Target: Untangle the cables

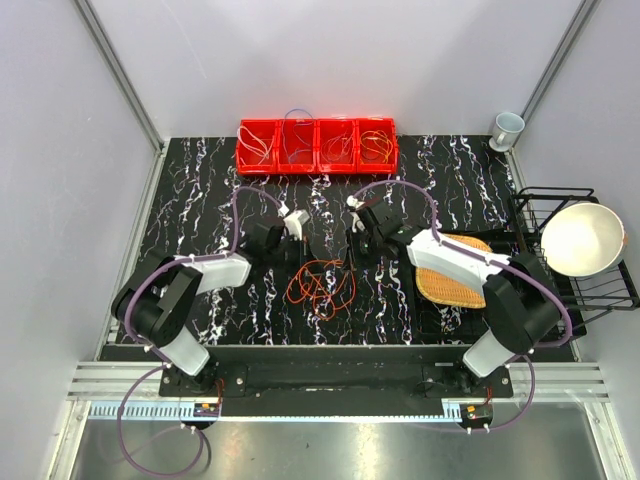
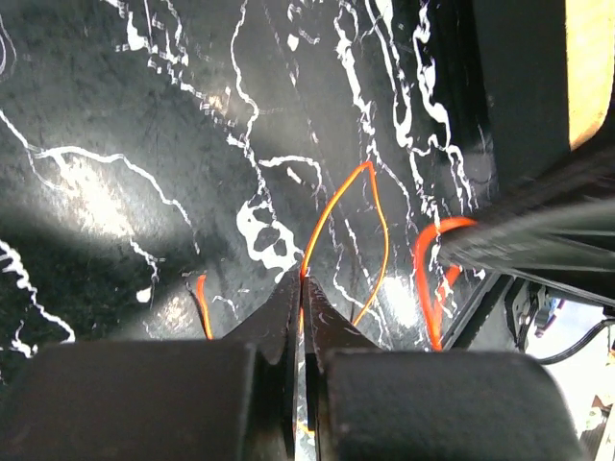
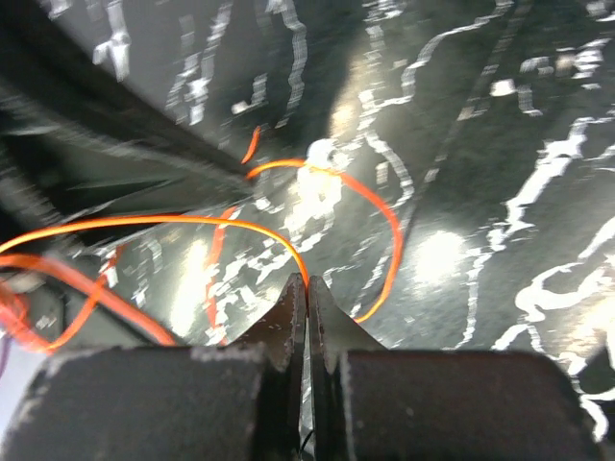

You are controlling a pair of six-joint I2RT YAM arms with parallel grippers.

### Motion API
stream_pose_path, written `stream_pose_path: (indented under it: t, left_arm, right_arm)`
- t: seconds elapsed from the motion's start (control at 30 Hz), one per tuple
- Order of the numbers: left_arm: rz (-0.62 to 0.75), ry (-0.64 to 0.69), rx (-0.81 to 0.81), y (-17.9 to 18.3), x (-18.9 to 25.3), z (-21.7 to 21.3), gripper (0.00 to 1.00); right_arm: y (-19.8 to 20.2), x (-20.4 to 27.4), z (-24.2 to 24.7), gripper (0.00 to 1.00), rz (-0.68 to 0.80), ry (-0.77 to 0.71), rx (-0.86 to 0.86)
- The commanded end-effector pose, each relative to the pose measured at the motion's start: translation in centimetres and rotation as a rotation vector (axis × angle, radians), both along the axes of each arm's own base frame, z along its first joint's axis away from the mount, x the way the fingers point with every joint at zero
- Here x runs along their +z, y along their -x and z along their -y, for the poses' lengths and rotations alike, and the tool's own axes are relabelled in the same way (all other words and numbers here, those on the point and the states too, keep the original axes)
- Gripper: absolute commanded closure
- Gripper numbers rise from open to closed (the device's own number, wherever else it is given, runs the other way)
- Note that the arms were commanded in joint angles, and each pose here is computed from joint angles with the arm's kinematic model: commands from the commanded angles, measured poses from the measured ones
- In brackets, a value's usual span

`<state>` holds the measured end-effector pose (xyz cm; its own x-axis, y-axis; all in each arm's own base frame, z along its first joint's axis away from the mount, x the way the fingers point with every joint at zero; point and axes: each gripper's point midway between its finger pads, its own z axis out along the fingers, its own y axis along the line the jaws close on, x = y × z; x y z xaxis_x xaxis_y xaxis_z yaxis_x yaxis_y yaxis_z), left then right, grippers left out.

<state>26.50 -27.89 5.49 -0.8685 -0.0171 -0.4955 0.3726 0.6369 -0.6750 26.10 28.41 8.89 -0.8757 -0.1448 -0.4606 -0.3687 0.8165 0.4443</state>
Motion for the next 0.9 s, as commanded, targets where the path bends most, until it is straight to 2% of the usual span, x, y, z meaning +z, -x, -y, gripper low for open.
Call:
stream_pose_path:
  t: [0.0, 0.1, 0.23, 0.3, 0.33, 0.5, 0.7, 0.87]
  left_arm:
    - [0.042, 0.005, 0.034, -2.2, 1.5, 0.6, 1.0]
    - [0.01, -0.069, 0.135, -3.4, 0.4, -0.3, 1.0]
    - [-0.003, -0.229, 0.241, -4.2, -1.2, -1.6, 1.0]
    - [0.012, -0.254, 0.243, -4.6, -1.1, -0.9, 1.0]
    - [-0.003, -0.295, 0.257, -4.5, -1.7, -1.4, 1.0]
    - [-0.011, -0.323, 0.284, -4.6, -1.9, -1.6, 1.0]
    - [-0.011, -0.326, 0.297, -4.6, -1.9, -1.7, 1.0]
    - [0.009, -0.289, 0.259, -4.2, -1.3, -1.3, 1.0]
  right_arm:
    - [-2.6, -0.2, 1.1, 1.0, 0.082, 0.09, -0.097]
    - [-2.0, 0.4, 0.8, 1.0, 0.089, 0.052, -0.071]
    - [-0.3, 6.5, 0.3, 1.0, 0.211, -0.146, -0.041]
    - [-0.3, 10.0, 1.3, 1.0, 0.301, -0.179, -0.073]
    - [-0.4, 11.3, 1.7, 1.0, 0.337, -0.184, -0.085]
    - [-0.9, 15.3, 6.2, 1.0, 0.476, -0.129, -0.267]
    - [-0.9, 12.3, 7.3, 1.0, 0.407, -0.063, -0.331]
    - [-0.7, 8.5, 5.8, 1.0, 0.286, -0.016, -0.278]
